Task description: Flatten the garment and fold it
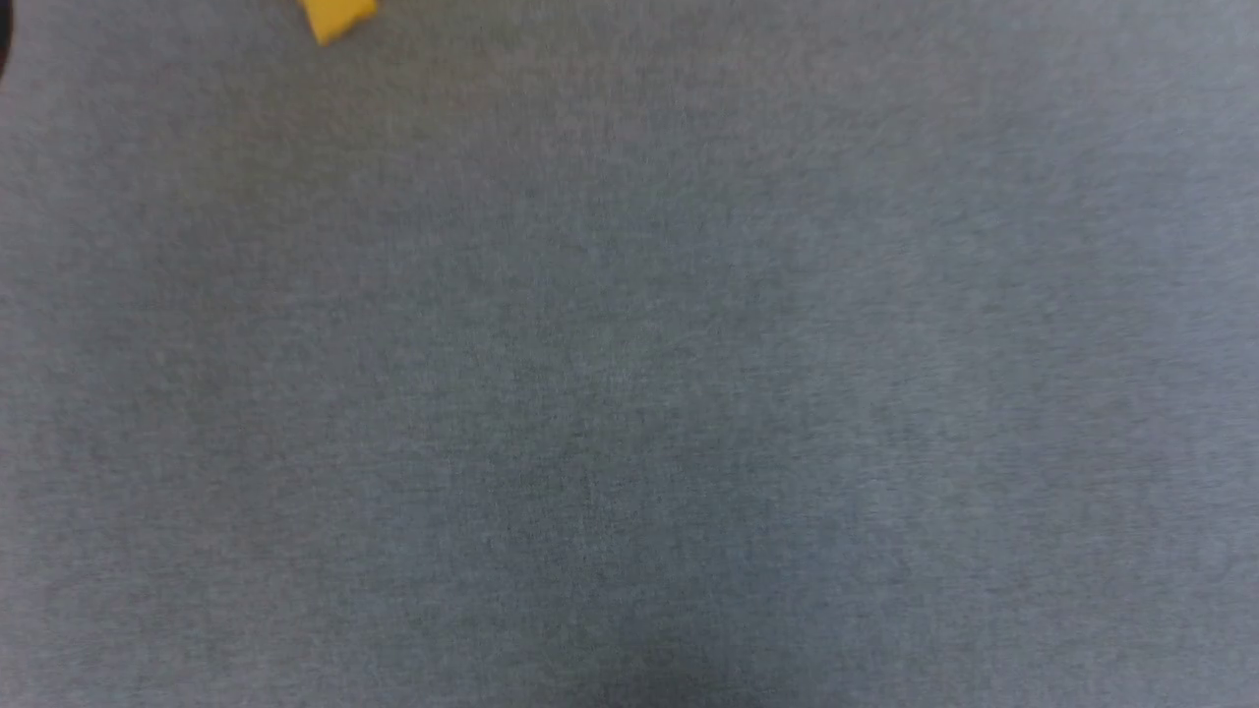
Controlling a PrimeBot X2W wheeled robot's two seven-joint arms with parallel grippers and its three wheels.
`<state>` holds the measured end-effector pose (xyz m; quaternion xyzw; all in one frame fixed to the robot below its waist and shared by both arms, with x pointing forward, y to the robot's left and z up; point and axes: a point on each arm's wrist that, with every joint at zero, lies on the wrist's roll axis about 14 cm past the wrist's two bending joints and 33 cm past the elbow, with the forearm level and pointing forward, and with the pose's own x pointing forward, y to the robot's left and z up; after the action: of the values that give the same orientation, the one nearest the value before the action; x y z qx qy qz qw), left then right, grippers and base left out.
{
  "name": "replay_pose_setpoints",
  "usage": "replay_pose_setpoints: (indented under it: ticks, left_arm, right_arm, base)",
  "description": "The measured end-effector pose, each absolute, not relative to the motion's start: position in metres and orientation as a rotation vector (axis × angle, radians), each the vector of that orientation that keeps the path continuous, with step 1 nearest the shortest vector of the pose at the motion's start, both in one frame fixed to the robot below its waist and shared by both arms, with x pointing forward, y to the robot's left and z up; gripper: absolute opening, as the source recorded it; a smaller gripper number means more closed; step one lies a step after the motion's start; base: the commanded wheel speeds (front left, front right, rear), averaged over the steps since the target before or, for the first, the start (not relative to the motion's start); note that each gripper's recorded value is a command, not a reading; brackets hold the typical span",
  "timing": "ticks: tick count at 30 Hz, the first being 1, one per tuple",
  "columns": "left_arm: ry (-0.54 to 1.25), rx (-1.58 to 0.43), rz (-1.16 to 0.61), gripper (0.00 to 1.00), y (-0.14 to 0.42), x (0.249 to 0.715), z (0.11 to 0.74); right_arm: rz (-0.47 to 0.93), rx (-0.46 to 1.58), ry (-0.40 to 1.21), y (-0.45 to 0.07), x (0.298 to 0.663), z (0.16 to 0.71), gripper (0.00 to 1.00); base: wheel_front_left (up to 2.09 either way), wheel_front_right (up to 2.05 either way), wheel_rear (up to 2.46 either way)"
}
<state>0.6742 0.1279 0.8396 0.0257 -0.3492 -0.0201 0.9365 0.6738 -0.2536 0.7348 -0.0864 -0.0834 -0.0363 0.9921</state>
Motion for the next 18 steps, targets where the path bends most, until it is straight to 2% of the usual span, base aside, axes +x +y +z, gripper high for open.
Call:
replay_pose_setpoints:
  ticks: [5, 11, 16, 18]
  left_arm:
    - [-0.696, 0.055, -0.036, 0.00, 0.134, 0.708, 0.781]
    - [-0.589, 0.051, -0.070, 0.00, 0.137, 0.737, 0.693]
    - [-0.479, 0.071, -0.123, 0.00, 0.140, 0.735, 0.626]
    - [-0.454, 0.078, -0.148, 0.00, 0.141, 0.724, 0.611]
  right_arm:
    - [-0.059, -0.209, -0.119, -0.255, 0.708, 0.671, 0.00]
    - [-0.007, -0.231, -0.030, -0.246, 0.735, 0.592, 0.00]
    - [0.083, -0.233, 0.077, -0.231, 0.731, 0.517, 0.00]
    - [0.113, -0.206, 0.090, -0.228, 0.722, 0.505, 0.00]
  base:
    - [0.00, 0.00, 0.00]
    - [0.00, 0.00, 0.00]
    - [0.00, 0.00, 0.00]
    - [0.00, 0.00, 0.00]
